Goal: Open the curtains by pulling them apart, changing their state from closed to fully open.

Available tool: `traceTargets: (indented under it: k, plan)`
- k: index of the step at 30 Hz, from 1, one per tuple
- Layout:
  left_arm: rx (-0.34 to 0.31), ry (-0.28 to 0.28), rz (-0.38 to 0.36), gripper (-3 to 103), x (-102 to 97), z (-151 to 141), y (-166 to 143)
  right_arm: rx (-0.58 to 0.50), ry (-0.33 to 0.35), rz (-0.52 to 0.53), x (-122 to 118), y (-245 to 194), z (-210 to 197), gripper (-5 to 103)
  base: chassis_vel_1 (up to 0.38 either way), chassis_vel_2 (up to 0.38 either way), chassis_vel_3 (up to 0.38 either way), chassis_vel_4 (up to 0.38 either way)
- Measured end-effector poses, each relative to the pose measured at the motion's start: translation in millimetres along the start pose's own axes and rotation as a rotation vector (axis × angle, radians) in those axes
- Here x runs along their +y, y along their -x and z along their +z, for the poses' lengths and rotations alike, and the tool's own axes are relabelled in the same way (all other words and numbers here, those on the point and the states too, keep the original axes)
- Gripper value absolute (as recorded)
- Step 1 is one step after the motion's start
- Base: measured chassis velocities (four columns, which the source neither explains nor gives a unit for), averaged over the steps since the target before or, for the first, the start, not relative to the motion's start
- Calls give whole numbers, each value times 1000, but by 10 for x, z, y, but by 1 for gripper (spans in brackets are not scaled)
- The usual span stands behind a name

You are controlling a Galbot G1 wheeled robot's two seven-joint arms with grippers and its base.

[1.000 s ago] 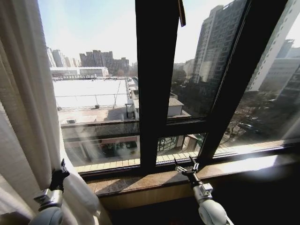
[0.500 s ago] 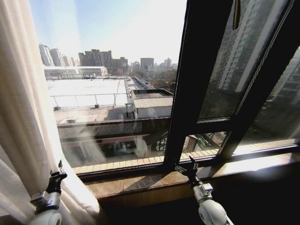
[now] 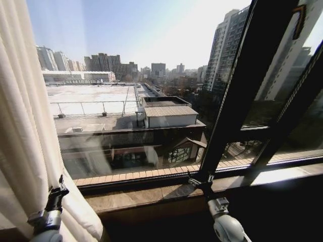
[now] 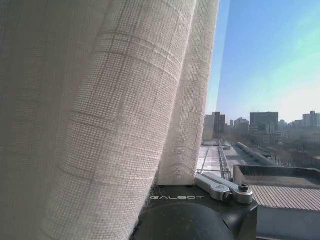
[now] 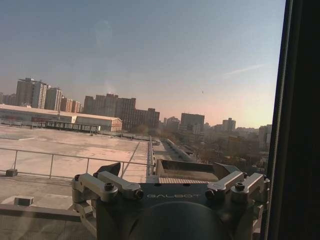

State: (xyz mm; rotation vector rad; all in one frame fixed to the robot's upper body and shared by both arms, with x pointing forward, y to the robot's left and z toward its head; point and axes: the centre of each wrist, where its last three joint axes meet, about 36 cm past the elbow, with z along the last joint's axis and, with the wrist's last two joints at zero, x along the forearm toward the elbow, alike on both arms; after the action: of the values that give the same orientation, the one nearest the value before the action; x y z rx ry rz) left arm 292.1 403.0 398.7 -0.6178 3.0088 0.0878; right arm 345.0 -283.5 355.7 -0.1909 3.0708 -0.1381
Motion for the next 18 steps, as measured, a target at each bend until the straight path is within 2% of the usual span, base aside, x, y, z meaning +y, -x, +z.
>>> traceTargets:
  k: [18]
  plan:
    - [0,-7,5,0,-36,20,19,0,0,1,-2,0,0,100,-11,6,8,-7]
